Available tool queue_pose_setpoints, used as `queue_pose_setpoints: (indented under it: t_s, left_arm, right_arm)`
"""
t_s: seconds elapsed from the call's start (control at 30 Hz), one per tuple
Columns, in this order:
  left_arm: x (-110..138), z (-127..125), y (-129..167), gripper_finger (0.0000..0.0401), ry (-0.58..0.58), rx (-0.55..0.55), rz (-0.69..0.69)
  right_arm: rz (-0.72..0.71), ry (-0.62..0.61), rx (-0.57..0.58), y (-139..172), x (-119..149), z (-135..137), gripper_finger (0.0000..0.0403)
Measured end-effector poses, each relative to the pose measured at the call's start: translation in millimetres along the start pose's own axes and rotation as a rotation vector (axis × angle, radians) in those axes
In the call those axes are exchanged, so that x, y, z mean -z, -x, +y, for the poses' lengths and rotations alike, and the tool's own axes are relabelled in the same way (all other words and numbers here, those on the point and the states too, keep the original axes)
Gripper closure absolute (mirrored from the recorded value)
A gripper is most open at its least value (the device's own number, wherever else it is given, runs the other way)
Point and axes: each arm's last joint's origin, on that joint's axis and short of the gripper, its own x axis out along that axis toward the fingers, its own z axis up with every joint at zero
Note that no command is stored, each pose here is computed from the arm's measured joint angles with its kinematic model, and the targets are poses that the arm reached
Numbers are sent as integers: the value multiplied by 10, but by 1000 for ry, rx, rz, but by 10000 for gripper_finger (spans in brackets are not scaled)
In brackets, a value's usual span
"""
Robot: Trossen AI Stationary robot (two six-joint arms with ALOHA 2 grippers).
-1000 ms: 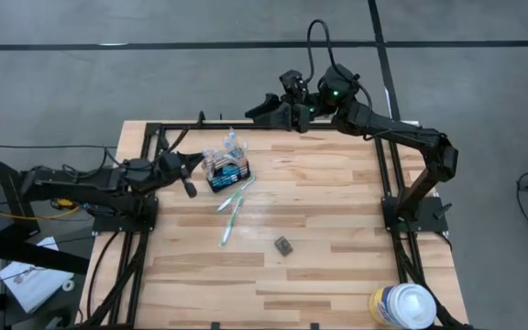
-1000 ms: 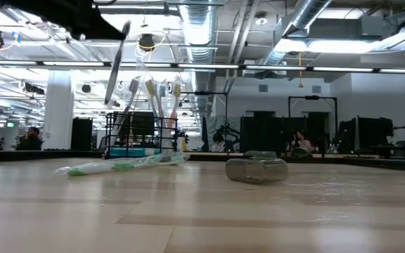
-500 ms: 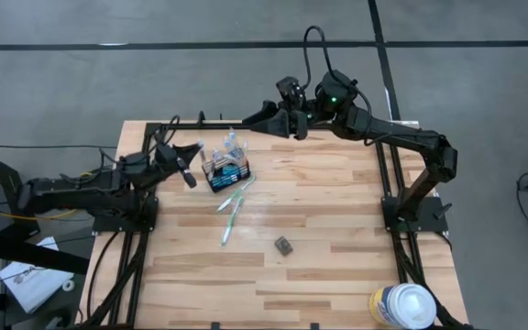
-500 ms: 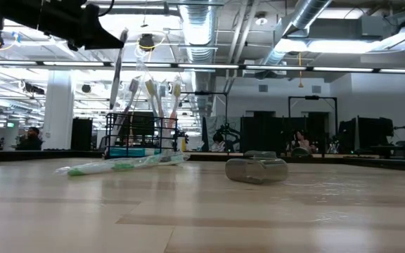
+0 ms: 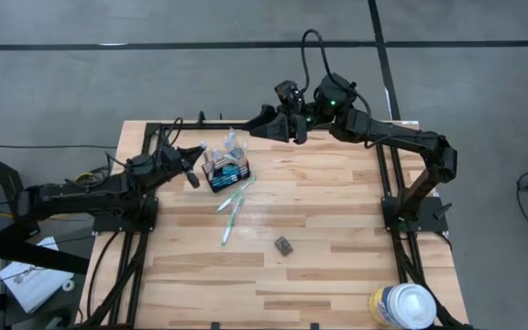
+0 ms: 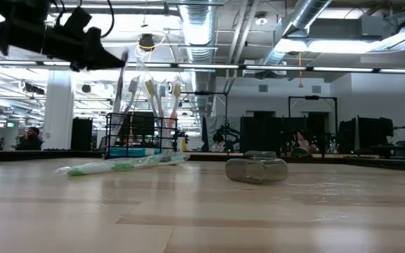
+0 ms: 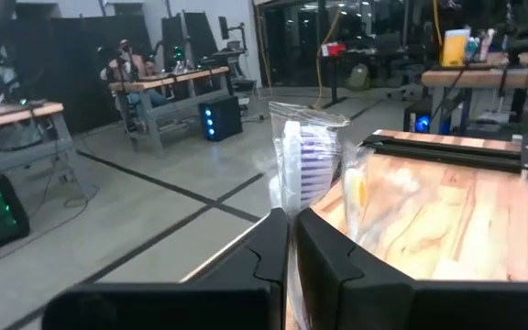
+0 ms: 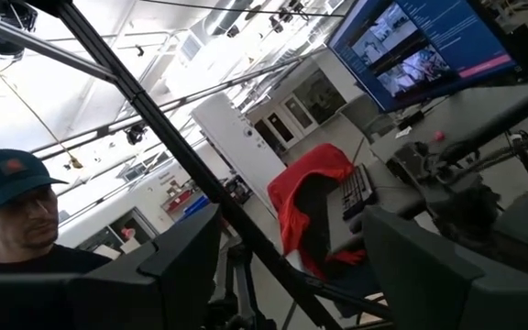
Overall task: Pick & Place toothbrushing station
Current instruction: Put the violet toothbrush into the black organizer
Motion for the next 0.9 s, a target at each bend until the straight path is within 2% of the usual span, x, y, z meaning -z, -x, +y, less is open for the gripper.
queue_pose_setpoints:
  t_s: [0.1, 0.47, 0.63, 0.9]
  left_arm:
    - [98, -1, 9, 396, 24, -3, -3]
    - [449, -10, 63, 396, 5, 1, 50]
    - [611, -6, 106, 396, 53, 0, 52]
    - [625, -21, 102, 392, 65, 37, 60]
  right_arm:
    - [0, 0, 0, -1, 1, 1, 147]
    - [25, -3, 29, 1, 29, -33, 147]
    - [28, -1, 32, 2, 31, -37, 147]
    - [28, 2, 32, 3, 30, -38, 147]
